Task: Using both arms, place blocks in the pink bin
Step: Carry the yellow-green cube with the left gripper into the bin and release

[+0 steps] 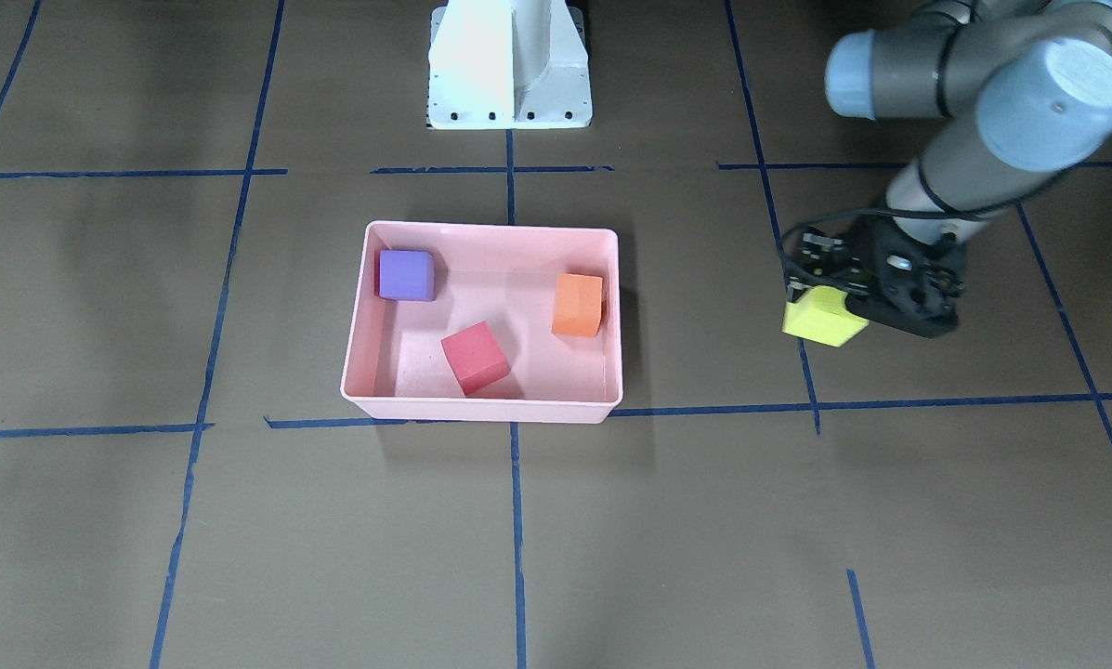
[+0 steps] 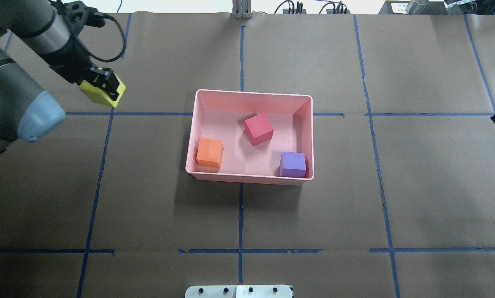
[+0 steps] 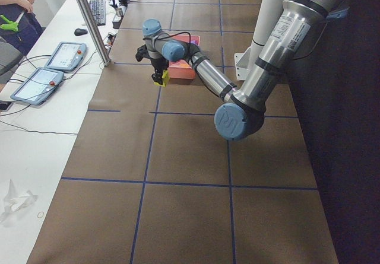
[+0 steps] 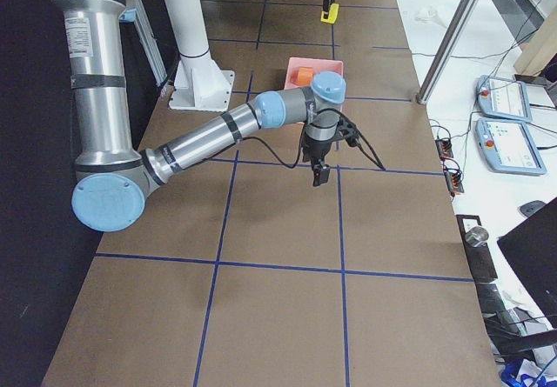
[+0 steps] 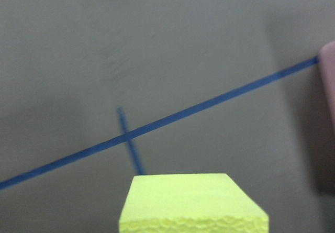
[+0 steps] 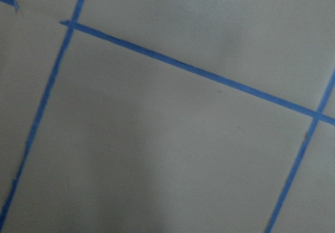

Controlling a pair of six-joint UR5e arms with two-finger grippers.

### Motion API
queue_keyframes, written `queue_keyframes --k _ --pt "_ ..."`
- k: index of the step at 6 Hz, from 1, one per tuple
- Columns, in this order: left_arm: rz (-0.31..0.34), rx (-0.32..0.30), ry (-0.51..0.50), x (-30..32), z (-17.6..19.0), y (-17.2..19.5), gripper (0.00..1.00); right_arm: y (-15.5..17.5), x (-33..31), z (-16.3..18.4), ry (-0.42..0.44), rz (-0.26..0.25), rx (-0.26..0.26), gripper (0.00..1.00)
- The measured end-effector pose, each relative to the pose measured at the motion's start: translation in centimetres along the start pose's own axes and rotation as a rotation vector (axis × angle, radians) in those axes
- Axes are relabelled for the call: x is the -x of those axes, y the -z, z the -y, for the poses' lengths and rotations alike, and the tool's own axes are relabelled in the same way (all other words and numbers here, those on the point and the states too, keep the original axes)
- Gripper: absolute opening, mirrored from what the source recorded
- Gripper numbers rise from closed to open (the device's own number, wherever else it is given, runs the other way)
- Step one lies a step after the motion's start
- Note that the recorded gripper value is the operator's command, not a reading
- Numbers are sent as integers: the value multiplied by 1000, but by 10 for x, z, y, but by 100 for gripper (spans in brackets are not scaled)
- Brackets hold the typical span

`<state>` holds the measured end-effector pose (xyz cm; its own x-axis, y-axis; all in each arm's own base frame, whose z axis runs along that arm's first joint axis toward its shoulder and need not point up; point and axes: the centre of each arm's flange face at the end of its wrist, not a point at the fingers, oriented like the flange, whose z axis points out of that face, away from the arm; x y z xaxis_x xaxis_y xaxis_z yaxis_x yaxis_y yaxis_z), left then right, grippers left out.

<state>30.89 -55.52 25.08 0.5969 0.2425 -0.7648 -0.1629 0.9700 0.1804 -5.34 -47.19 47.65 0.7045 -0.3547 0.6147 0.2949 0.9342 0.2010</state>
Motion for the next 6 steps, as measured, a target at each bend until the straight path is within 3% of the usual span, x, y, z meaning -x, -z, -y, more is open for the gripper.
queue_keyframes --k 1,2,3,4,6 --pt "-3 -1 94 -83 -2 -6 40 -4 -34 -33 25 -1 16 100" --pt "18 -4 163 -172 -10 -24 66 -8 -52 -56 30 9 24 100" --pt "32 -3 207 -241 -15 -40 100 -12 -62 -73 31 20 19 100" --pt "35 -1 233 -279 -16 -45 100 -18 -69 -85 32 22 7 100" --pt "42 -1 195 -267 -24 -49 100 -26 -79 -104 17 26 9 100"
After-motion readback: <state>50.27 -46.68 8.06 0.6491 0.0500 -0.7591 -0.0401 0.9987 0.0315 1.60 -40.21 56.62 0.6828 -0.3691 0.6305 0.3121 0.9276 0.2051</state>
